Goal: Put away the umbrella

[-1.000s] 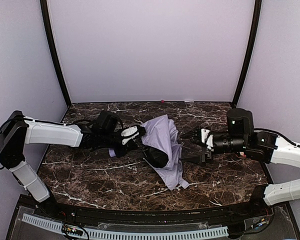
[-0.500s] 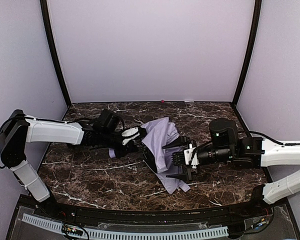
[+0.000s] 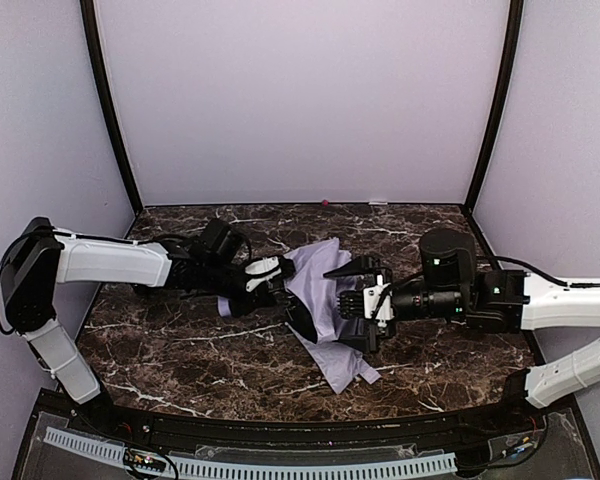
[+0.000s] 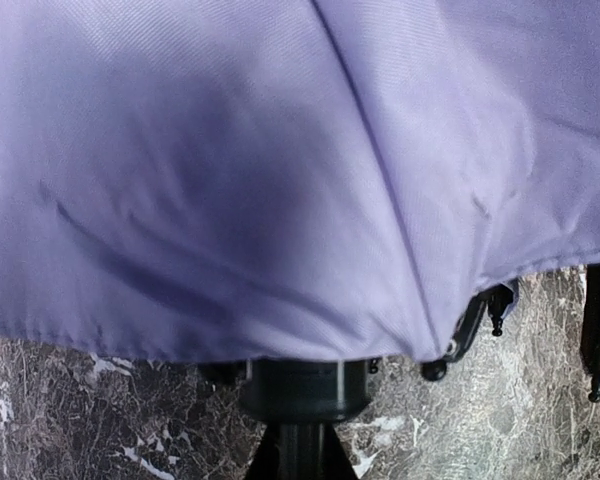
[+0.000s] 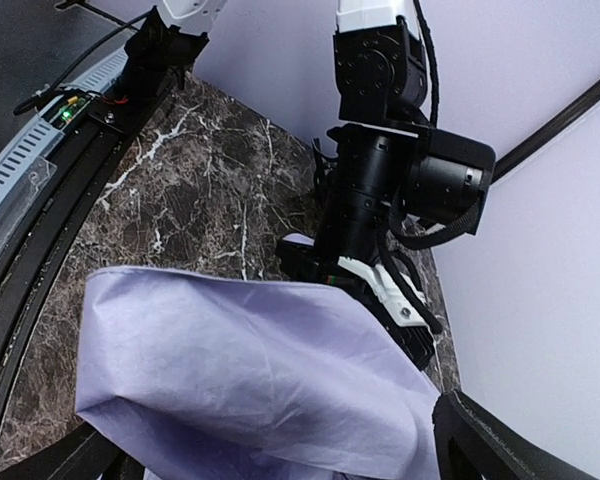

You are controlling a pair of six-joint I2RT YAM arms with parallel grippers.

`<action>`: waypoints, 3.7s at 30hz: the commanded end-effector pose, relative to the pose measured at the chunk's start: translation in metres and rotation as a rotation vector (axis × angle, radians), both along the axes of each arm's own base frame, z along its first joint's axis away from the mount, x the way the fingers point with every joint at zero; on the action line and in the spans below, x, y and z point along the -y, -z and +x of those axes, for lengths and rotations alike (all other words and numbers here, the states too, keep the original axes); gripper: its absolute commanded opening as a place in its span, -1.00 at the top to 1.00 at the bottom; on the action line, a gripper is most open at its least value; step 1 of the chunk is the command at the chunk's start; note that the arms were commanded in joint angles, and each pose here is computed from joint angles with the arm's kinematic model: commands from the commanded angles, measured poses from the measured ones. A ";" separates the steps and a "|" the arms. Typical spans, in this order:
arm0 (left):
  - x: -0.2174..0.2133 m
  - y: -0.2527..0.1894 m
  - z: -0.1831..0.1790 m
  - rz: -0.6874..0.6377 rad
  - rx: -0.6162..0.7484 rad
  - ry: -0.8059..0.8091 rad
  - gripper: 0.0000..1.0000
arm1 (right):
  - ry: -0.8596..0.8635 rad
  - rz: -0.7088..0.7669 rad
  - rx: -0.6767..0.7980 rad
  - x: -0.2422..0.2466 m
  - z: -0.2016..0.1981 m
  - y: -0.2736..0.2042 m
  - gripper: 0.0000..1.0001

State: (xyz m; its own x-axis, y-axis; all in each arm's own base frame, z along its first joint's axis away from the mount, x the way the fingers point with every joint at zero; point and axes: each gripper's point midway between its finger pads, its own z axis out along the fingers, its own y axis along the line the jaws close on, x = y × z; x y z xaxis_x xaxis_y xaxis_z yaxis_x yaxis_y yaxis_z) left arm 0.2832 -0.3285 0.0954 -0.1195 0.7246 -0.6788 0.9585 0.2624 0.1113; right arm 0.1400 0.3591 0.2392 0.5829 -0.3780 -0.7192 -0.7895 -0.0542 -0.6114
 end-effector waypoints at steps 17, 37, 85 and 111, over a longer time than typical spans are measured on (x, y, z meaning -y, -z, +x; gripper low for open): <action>0.021 -0.006 -0.023 0.085 0.049 0.133 1.00 | 0.219 0.267 -0.270 -0.017 0.092 -0.086 1.00; 0.019 0.010 -0.027 0.127 0.154 0.118 1.00 | 0.384 0.097 -0.540 -0.005 0.146 0.032 0.91; 0.091 0.017 -0.205 0.094 -0.067 0.570 -0.98 | 0.625 -0.036 -0.946 0.026 0.198 0.221 0.92; 0.129 -0.071 -0.130 -0.111 0.180 0.282 1.00 | 0.565 -0.146 -1.012 0.035 0.165 0.240 0.88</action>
State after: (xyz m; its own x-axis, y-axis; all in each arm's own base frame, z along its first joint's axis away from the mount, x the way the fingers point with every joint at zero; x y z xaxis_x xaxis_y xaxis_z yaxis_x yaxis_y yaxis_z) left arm 0.1270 -0.4368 0.0613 0.1804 0.7932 -0.5816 0.9799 -0.0940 0.1759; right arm 0.3340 0.3404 0.0279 -0.4498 -0.4372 -0.7788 -0.8562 0.4591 0.2368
